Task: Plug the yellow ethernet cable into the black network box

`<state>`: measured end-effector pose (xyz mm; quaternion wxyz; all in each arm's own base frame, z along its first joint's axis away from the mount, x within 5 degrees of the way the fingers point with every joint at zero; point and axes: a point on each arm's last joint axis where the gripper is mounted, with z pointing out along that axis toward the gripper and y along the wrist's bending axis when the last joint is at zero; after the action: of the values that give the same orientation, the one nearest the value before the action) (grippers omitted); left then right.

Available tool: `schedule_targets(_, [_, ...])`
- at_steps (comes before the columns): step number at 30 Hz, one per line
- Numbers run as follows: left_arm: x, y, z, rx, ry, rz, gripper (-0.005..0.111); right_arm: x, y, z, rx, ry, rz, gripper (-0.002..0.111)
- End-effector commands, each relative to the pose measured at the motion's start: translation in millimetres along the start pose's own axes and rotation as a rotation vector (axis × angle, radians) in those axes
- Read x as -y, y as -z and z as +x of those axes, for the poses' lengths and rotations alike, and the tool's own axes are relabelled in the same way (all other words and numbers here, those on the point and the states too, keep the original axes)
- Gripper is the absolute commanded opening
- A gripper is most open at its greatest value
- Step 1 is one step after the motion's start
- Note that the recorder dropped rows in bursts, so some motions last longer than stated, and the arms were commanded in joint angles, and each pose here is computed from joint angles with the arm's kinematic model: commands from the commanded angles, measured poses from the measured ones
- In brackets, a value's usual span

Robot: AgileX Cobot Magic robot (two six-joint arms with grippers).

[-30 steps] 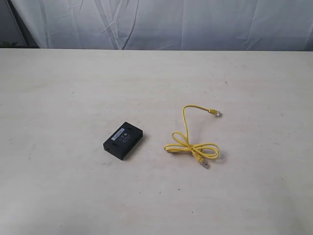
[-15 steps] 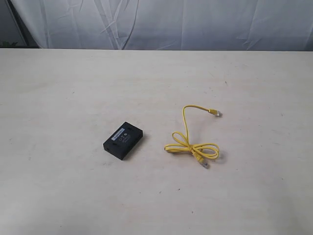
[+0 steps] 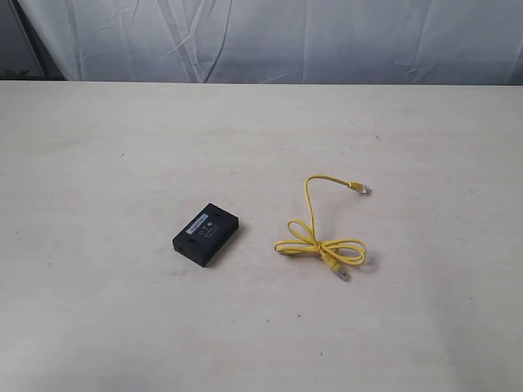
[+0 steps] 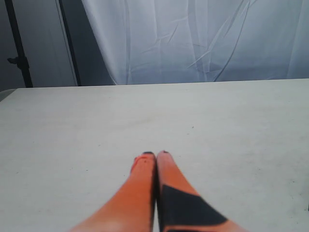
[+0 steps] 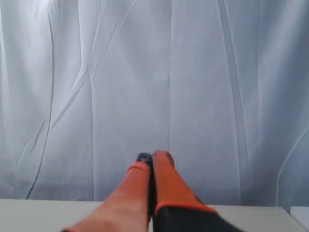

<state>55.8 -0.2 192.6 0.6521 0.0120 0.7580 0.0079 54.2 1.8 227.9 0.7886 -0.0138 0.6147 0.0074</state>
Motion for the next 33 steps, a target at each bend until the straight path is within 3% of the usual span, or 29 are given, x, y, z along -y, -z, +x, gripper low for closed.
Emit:
schedule_targets(1, [0.0,0,0,0.006,0.007,0.000,0.000,0,1,-5,0.061,0.001,0.006,0.000])
schedule_targets(33, [0.0,0,0,0.006,0.007,0.000,0.000,0,1,-19,0.136,0.016,0.007,0.000])
